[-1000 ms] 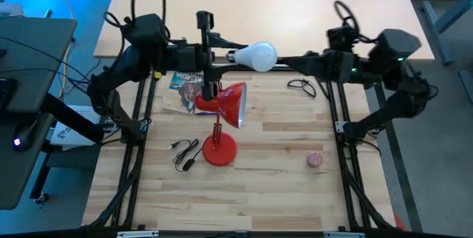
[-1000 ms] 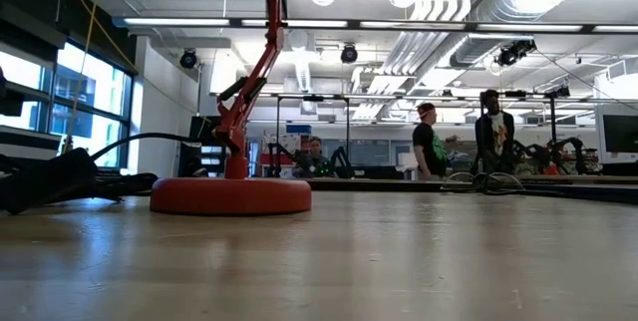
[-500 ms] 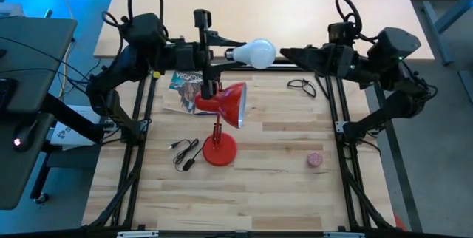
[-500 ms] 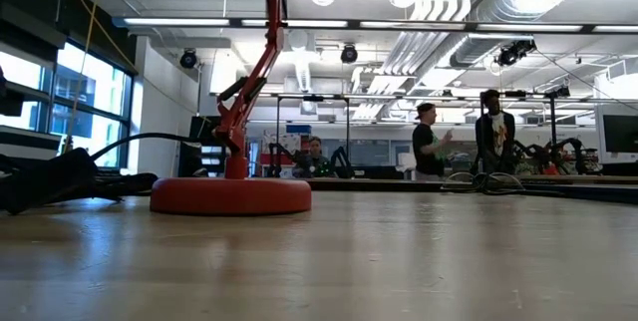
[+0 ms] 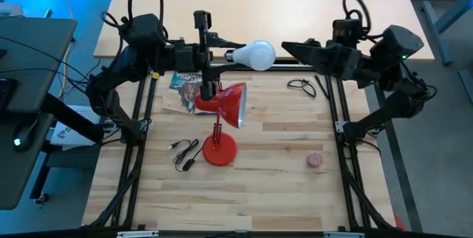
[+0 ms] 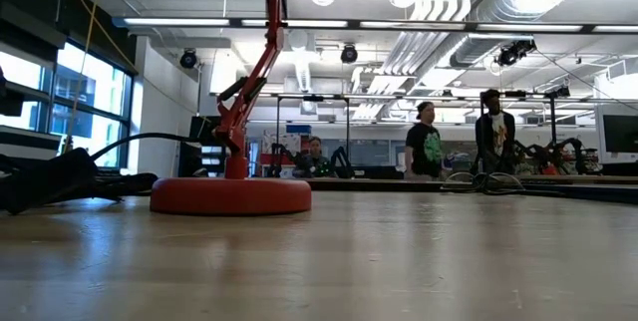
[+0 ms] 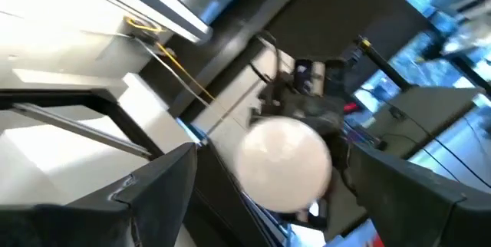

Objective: Screw lightbulb
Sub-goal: Insert the lightbulb on the lamp

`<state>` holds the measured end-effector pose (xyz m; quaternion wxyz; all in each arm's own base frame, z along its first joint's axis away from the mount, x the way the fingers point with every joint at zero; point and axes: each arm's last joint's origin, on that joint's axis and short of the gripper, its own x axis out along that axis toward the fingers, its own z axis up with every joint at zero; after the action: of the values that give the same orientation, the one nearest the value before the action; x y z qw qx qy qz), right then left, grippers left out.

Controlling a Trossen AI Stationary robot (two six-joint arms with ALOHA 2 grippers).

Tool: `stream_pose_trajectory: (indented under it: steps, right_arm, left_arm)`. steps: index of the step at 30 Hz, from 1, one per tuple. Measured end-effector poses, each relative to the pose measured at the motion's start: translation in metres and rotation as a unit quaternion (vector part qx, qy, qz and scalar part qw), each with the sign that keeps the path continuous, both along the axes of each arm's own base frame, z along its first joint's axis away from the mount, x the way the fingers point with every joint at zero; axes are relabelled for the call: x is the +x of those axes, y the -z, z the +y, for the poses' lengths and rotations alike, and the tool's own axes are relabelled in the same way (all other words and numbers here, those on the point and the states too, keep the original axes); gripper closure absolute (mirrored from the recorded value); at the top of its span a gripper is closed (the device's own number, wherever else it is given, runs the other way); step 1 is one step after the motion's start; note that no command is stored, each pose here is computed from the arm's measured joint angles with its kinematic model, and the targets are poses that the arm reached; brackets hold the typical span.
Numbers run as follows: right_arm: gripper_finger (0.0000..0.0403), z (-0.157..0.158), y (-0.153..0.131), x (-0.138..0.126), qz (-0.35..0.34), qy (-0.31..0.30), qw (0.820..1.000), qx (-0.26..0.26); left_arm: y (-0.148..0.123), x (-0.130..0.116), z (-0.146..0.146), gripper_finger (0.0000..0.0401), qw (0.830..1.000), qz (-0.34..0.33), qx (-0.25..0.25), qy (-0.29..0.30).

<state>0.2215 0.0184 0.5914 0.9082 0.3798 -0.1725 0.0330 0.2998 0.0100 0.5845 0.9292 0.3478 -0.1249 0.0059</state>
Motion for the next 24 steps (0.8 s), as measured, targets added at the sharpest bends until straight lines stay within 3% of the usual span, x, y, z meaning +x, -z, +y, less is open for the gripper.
stream_pose_trajectory:
  steps: [6, 11, 17, 24]
  right_arm:
    - [0.0063, -0.0001, 0.0044, 0.0011, 0.025, 0.004, 1.0, -0.003]
    - [0.0014, 0.0003, 0.0061, 0.001, 0.034, -0.007, 0.999, 0.004]
    - [0.0018, -0.0003, 0.0067, 0.0011, 0.032, -0.014, 0.997, 0.064]
    - [0.0019, 0.0036, 0.0067, 0.001, 0.034, -0.03, 0.998, 0.043]
  left_arm:
    - [0.0, -0.0002, 0.0, 0.0272, 1.0, 0.0, 0.003, -0.001]
    - [0.0, -0.0002, 0.0001, 0.0272, 1.0, -0.001, 0.014, -0.004]
    - [0.0029, 0.0004, -0.0006, 0.0272, 0.995, 0.012, 0.09, -0.049]
    - [0.0058, 0.0011, -0.0034, 0.0272, 0.986, 0.029, 0.135, -0.092]
